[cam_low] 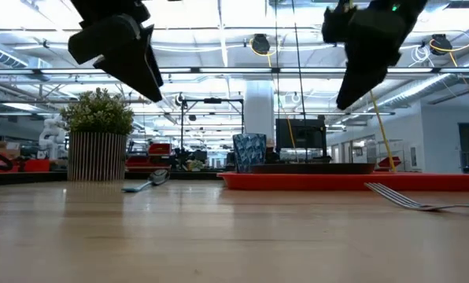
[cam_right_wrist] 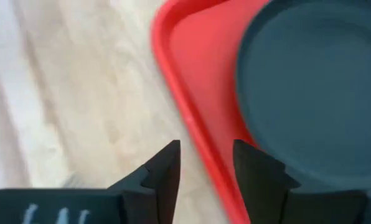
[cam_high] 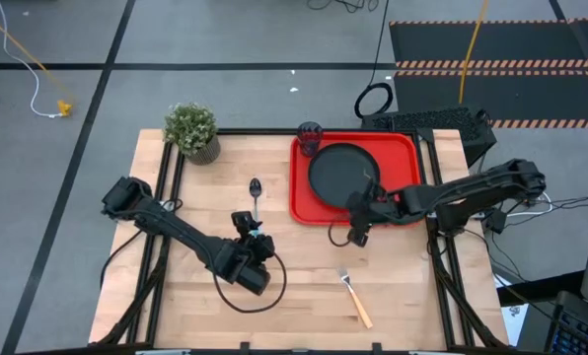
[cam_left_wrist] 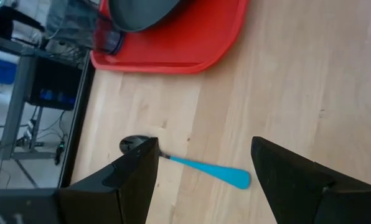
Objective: Pick and place plate/cup/fork/spoon on tray
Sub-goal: Put the yellow fork on the serving tray to he right of the black plate
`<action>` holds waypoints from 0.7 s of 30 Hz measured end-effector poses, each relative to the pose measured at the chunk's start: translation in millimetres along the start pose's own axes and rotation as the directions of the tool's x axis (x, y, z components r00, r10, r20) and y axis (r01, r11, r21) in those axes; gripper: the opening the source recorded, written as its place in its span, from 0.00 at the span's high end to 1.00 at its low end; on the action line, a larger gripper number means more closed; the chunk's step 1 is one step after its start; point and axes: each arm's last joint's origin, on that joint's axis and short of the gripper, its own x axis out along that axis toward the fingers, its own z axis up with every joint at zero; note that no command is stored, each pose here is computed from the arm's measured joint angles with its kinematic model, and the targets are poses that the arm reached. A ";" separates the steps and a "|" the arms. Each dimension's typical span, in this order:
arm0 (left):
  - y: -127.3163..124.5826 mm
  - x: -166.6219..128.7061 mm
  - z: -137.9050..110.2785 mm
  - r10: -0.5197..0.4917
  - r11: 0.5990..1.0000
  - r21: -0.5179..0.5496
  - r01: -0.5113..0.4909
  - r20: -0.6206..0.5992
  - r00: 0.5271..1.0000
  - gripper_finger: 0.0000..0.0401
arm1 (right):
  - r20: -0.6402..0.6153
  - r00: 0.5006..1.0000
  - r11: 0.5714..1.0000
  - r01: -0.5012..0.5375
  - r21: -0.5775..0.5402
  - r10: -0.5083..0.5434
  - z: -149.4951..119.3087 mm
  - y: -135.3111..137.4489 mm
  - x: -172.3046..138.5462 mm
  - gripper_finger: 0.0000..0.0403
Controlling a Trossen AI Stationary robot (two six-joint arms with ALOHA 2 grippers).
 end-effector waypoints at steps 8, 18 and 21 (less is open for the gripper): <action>6.3 13.4 15.8 -0.053 0.998 0.037 0.052 0.037 0.998 0.36 | 0.030 0.998 0.998 -0.055 0.030 0.054 -17.8 27.9 -13.0 0.60; 2.4 13.8 30.0 -0.129 0.991 -0.014 0.132 0.134 0.983 0.36 | 0.133 0.982 0.989 -0.140 0.055 0.132 -47.4 71.7 -28.4 0.60; -0.1 11.6 33.2 -0.143 0.989 -0.021 0.148 0.169 0.975 0.36 | 0.130 0.981 0.986 -0.155 0.060 0.146 -56.9 83.8 -26.0 0.60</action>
